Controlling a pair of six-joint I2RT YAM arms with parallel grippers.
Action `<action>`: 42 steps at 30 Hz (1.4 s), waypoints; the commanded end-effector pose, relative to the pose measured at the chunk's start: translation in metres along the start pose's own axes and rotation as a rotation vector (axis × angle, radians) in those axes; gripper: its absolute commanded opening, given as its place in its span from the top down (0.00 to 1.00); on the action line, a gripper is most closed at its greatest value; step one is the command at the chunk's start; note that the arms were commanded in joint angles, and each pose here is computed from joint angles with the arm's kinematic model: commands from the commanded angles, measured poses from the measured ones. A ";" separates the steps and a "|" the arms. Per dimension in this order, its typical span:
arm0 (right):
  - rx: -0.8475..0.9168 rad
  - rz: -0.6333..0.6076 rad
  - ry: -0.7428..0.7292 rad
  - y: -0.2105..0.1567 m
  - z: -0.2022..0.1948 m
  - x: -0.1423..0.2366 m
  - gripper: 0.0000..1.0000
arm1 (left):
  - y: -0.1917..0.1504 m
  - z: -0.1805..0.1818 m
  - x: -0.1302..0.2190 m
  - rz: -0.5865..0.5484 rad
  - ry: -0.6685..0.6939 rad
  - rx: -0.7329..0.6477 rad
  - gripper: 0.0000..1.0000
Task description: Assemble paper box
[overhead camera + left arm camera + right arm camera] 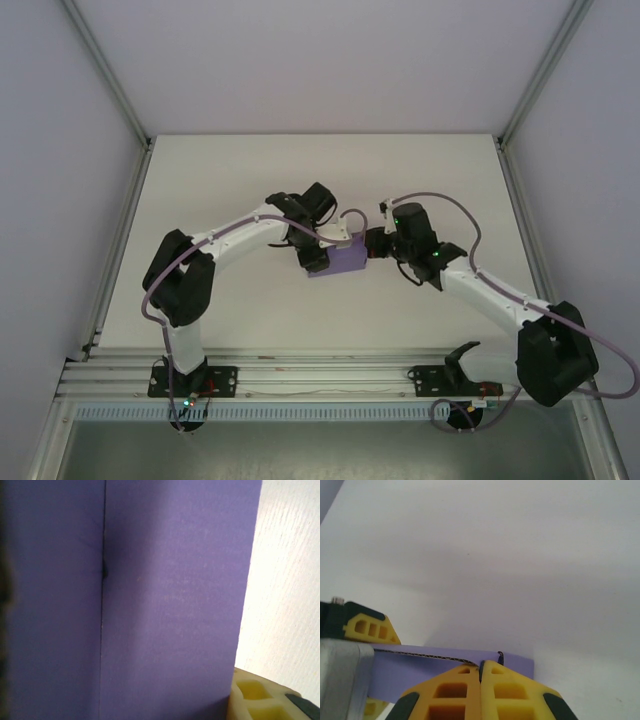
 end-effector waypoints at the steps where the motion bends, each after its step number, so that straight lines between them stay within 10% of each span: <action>1: -0.067 0.028 -0.035 0.005 0.007 0.016 1.00 | 0.006 0.001 -0.003 -0.038 0.006 -0.022 0.54; 38: 0.345 -0.044 0.072 -0.062 -0.019 -0.013 1.00 | 0.014 0.005 0.001 -0.091 0.038 0.000 0.46; 42: 0.328 -0.053 0.018 -0.060 -0.026 -0.011 1.00 | 0.015 0.005 0.007 -0.103 0.056 0.013 0.33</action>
Point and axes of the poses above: each hand's point on the last joint's axis, 136 mm out from that joint toward the fingers, its own x axis back along the fingers, its own z axis along the line the jaws close on, y = z × x, the point moved 2 cm from there along x, back along the fingers, and after that the axes turned 12 degrees about -x, right-handed, at the moved point
